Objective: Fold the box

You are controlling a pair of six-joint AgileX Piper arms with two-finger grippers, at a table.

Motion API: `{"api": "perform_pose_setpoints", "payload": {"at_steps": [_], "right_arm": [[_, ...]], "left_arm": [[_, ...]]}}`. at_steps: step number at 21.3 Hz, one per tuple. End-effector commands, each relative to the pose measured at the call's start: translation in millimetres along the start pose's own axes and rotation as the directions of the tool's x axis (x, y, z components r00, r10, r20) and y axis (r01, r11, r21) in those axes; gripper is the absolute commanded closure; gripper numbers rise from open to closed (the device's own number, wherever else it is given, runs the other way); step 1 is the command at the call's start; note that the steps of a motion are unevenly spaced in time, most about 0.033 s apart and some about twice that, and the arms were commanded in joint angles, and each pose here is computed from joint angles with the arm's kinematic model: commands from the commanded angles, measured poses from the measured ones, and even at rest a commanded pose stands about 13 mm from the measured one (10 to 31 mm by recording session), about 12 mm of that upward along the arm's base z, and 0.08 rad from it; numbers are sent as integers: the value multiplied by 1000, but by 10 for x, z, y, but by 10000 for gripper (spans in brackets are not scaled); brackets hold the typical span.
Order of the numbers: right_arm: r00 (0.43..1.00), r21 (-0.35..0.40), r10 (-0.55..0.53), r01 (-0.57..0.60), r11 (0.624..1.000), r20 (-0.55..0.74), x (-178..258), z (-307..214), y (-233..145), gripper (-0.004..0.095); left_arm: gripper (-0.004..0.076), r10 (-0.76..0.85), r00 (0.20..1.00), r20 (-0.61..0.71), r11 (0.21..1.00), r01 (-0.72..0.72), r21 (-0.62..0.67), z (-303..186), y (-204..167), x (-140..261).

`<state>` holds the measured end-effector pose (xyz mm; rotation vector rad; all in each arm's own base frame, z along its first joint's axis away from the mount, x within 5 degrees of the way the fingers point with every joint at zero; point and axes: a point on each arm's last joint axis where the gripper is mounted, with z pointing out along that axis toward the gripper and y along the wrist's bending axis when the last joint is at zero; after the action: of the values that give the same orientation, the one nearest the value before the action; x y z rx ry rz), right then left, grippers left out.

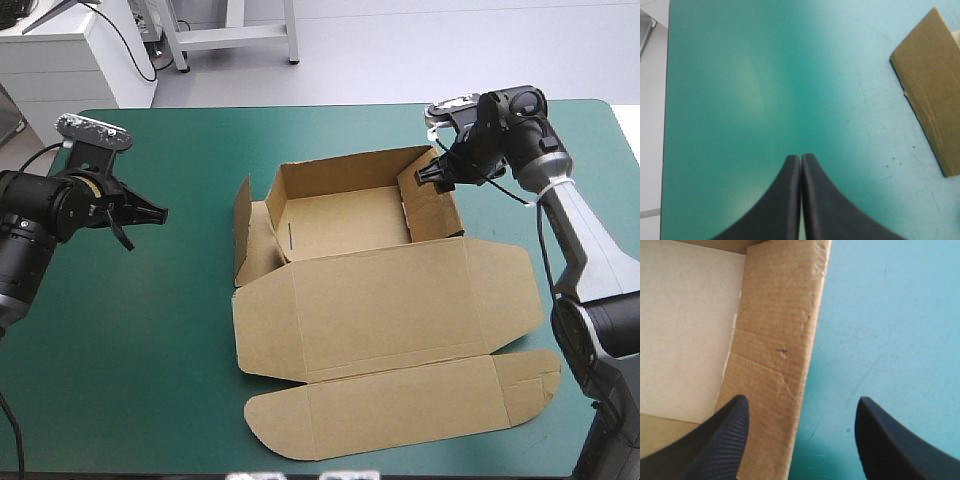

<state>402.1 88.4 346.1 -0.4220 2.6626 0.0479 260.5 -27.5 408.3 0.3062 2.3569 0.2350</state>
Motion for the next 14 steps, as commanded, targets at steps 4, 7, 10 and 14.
{"api": "perform_pose_setpoints", "payload": {"at_steps": [4,7,10,14], "right_arm": [[999,14,-22,21,1000,37,-21,-168,-11,329],[999,4,-21,21,1000,-43,-34,207,-16,329],[995,-13,-17,16,1000,-94,-32,457,-8,329],[994,-15,-17,15,1000,-104,-39,525,-8,698]], "left_arm": [[732,-14,996,90,1000,16,-12,-178,46,-78],[732,-11,996,90,1000,12,-12,-178,46,-78],[732,-11,996,89,1000,12,-12,-178,46,-76],[732,-11,996,83,1000,12,-12,-178,46,-71]]}}
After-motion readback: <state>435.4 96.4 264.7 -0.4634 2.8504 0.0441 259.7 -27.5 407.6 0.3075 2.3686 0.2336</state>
